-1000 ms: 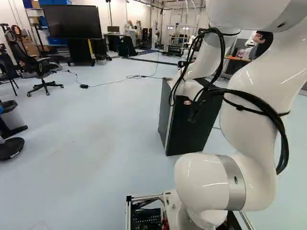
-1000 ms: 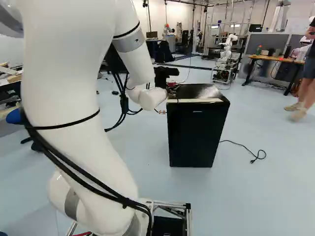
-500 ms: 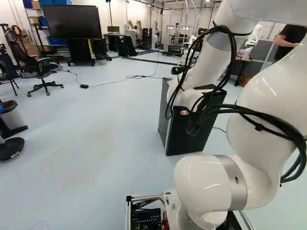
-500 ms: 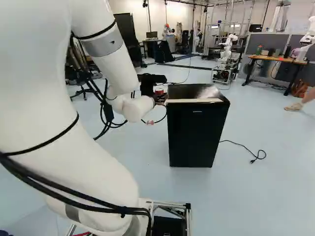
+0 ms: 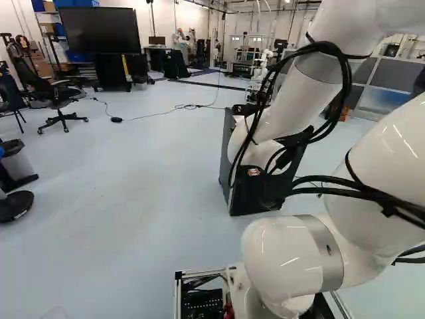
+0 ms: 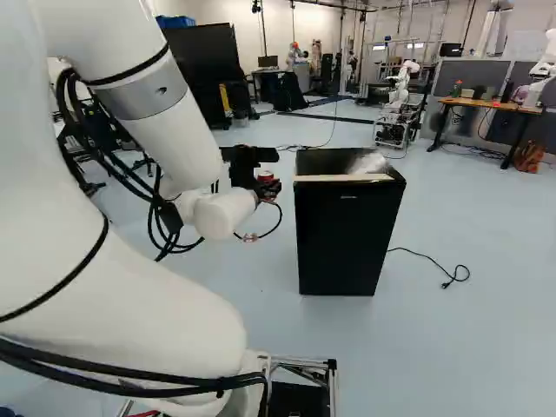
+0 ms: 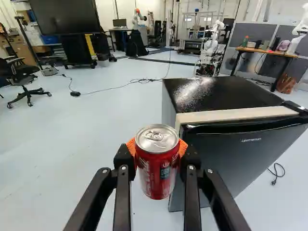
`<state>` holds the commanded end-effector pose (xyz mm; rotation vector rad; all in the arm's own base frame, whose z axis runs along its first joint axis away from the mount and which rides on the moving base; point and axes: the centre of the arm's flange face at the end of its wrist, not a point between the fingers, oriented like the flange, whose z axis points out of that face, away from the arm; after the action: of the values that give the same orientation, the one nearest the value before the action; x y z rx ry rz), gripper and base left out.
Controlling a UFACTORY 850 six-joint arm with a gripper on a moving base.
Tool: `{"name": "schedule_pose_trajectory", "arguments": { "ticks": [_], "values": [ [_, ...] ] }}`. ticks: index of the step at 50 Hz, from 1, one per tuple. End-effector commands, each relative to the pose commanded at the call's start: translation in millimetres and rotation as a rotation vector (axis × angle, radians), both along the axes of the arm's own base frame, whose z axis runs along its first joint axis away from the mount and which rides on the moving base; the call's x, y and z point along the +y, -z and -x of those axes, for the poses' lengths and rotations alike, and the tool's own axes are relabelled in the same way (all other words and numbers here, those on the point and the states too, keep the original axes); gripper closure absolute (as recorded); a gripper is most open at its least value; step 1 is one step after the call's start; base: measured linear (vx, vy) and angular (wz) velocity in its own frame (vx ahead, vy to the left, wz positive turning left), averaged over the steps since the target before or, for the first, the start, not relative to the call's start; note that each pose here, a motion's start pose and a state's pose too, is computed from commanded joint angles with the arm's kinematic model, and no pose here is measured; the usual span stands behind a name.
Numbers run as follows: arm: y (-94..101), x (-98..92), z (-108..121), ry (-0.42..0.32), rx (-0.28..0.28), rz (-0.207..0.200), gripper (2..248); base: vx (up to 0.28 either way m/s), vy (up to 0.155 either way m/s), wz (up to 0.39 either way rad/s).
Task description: Grab a drink from the fridge
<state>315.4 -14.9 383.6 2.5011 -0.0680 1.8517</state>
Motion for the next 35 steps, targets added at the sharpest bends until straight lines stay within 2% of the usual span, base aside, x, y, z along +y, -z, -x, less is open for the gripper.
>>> {"name": "schedule_pose_trajectory", "arguments": {
  "ticks": [17,35],
  "values": [
    [10.3,9.4,27,-0.031,0.021,0.001,151,0.0,0.0,0.0],
    [16.8,14.1,43,-0.049,0.033,0.002,151,0.0,0.0,0.0]
  ]
}}
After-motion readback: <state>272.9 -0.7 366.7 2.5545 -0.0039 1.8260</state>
